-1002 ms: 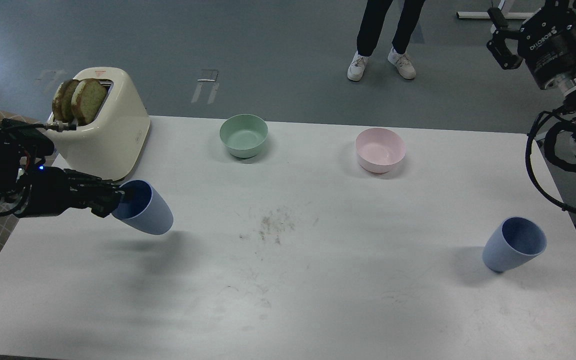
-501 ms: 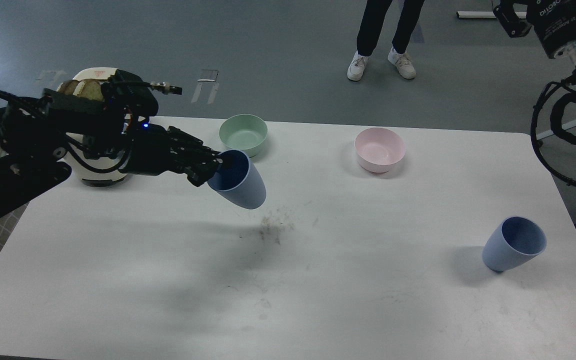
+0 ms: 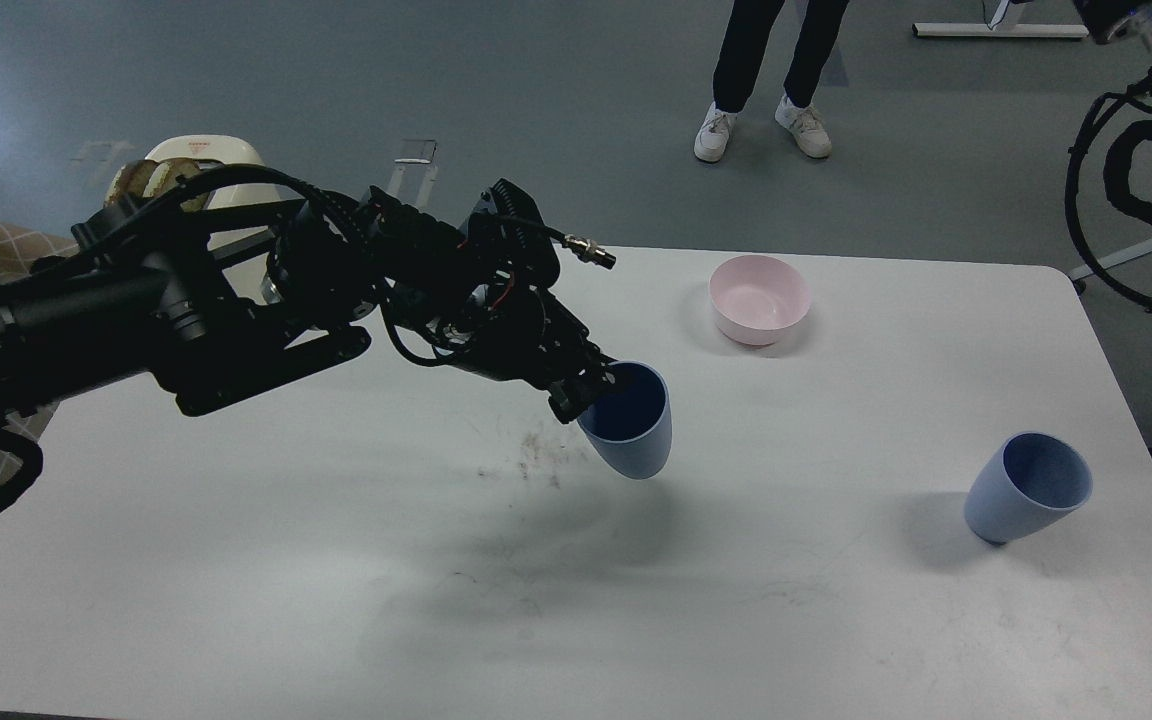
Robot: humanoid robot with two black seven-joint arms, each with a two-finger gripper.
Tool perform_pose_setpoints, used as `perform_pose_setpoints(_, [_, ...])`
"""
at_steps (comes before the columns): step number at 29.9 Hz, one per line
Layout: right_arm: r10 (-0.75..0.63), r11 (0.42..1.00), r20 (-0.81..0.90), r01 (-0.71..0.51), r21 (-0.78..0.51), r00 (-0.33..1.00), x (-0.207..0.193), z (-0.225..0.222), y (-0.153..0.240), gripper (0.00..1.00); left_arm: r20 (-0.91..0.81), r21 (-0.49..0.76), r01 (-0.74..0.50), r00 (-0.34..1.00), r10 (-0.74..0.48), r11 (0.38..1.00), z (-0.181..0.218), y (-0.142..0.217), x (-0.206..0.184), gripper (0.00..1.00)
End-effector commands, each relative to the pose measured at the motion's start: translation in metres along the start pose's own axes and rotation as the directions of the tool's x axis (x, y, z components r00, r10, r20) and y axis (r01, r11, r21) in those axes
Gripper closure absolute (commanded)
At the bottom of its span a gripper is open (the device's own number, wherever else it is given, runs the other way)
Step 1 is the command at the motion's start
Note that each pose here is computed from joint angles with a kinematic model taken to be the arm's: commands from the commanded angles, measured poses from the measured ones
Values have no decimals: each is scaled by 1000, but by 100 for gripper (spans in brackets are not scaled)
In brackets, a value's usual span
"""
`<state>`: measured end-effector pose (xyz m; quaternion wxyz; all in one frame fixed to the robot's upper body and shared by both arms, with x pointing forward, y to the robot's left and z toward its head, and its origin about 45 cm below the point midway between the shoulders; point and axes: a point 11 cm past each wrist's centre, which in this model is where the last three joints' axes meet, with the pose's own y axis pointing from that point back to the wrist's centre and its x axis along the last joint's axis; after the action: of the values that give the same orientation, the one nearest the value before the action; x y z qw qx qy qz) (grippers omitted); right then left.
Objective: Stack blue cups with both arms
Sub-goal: 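Lift and carry the blue cup to the table center, then set the blue cup upright and open the left hand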
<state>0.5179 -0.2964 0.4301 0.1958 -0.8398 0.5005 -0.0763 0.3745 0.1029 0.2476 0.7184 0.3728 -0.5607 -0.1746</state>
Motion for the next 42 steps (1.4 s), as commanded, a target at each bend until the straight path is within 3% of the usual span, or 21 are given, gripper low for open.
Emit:
perform_pose_setpoints(1, [-4, 1000, 3, 4, 0, 1000, -2, 1, -1, 0, 46, 5, 66, 997, -66, 998, 2, -20, 3, 100])
perform_pose_setpoints(35, [2, 1000, 10, -2, -14, 1000, -1, 9, 3, 0, 42, 1, 145, 989, -145, 989, 6, -46, -23, 100])
perform_pose_setpoints(38, [2, 1000, 11, -2, -15, 1000, -1, 10, 4, 0, 43, 0, 143, 989, -143, 990, 6, -47, -22, 85])
perform_pose_setpoints(42, [3, 1000, 12, -2, -16, 1000, -1, 11, 4, 0, 43, 2, 143, 989, -143, 990, 5, -46, -22, 57])
